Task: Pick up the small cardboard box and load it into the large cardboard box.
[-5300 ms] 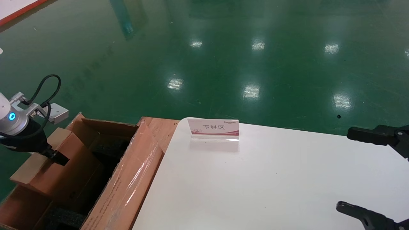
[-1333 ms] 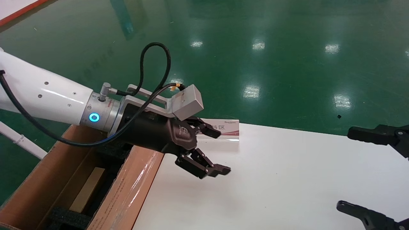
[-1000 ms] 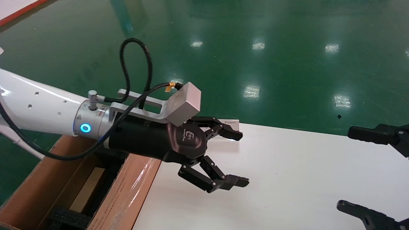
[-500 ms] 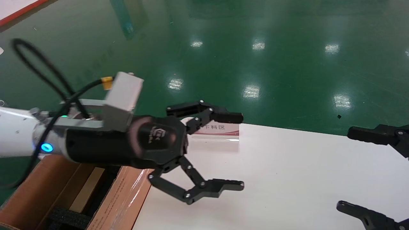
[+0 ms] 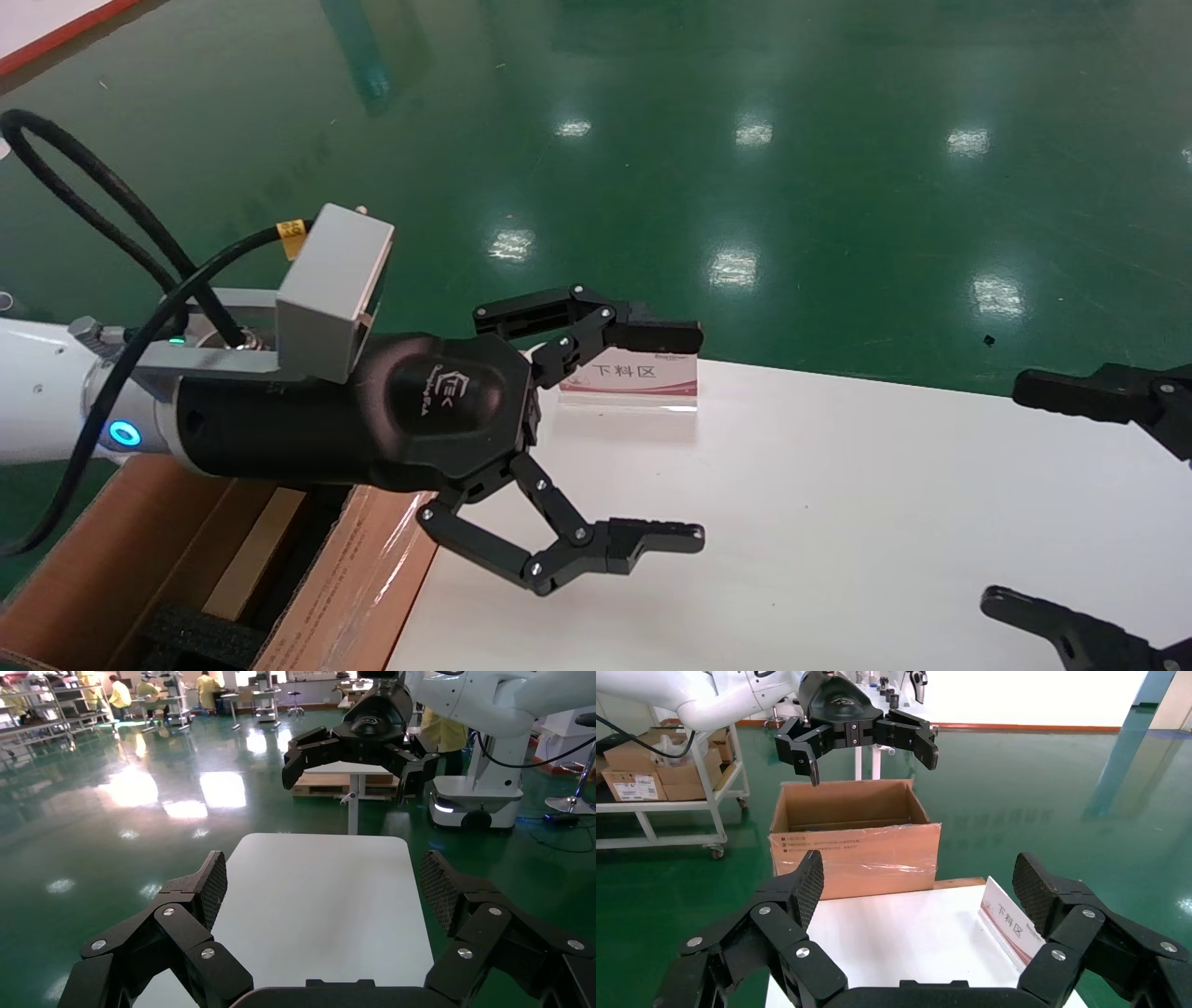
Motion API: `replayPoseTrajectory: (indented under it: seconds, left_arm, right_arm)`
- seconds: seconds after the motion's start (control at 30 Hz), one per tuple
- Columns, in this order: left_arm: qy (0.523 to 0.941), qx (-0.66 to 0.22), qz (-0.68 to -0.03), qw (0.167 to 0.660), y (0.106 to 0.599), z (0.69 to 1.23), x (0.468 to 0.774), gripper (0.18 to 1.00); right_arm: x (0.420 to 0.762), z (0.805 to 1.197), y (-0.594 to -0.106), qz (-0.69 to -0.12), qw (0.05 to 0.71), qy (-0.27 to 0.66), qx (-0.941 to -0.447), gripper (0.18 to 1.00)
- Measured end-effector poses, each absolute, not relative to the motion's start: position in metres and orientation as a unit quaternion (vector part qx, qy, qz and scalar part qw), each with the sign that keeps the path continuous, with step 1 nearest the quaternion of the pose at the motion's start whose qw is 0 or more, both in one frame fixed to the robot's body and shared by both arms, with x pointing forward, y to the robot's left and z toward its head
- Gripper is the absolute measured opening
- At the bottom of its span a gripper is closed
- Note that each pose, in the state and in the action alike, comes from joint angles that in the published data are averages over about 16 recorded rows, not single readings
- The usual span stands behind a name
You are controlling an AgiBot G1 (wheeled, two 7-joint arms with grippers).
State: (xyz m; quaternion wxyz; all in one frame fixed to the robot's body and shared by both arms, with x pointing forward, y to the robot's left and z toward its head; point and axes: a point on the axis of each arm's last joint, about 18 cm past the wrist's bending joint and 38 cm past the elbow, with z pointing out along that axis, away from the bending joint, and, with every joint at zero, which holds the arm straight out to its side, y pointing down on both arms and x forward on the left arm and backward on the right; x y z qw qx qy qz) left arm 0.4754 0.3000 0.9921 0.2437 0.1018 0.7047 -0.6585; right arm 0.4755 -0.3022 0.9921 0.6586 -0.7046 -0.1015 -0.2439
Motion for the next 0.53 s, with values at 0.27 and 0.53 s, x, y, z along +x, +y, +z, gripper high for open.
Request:
replayPoseTrajectory:
  seconds: [0.27,0.53]
  left_arm:
    - [0.705,0.102,-0.658,0.244,0.3000,0.9921,0.4754,1.001]
    - [0.705,0.102,-0.658,0.244,0.3000,0.9921,0.4754,1.001]
  right_arm:
    - [0.4753,0.9921,-0.3021,-0.244,0.659,-0.102,-0.705,1.000]
    - [0.4753,0.9921,-0.3021,-0.244,0.658,-0.102,-0.705,1.000]
